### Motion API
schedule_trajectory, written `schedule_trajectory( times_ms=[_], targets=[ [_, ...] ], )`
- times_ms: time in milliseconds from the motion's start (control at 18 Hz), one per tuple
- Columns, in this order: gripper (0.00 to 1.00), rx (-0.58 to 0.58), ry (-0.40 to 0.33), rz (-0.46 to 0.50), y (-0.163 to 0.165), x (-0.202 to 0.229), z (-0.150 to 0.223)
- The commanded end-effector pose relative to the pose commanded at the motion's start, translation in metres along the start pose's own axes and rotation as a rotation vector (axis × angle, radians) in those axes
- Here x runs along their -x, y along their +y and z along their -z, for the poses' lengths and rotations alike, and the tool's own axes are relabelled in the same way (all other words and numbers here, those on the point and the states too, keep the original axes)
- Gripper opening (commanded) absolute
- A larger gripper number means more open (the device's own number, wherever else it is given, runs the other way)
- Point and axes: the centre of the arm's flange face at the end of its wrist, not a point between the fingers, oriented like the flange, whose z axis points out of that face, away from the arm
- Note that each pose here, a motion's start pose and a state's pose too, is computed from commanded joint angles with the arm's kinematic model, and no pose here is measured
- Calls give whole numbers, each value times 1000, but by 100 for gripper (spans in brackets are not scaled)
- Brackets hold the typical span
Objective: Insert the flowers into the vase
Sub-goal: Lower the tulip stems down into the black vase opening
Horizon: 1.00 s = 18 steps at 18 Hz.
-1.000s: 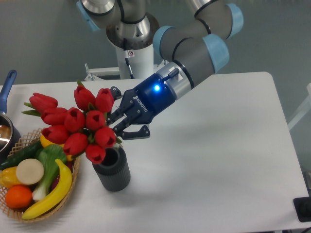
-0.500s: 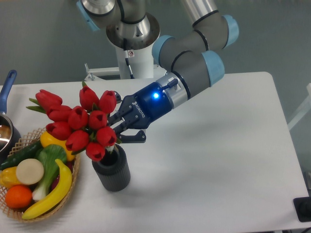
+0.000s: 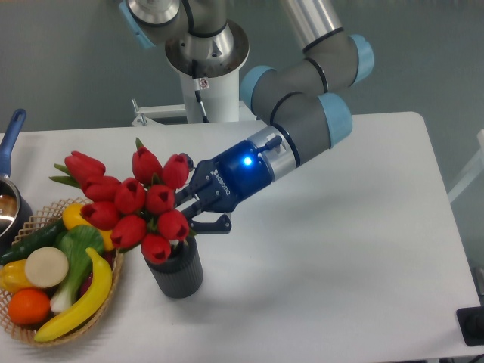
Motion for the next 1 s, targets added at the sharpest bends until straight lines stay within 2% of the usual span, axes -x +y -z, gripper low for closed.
schedule_trajectory(
  times_ms=[389,611,778,1000],
  targets=[
    [18,3,9,-10,29,-4,-5],
    [19,3,15,-10,35,-6,-8],
    [19,4,19,-22,60,-12,-10],
    [19,3,21,-15,73,-12,-10]
  ],
)
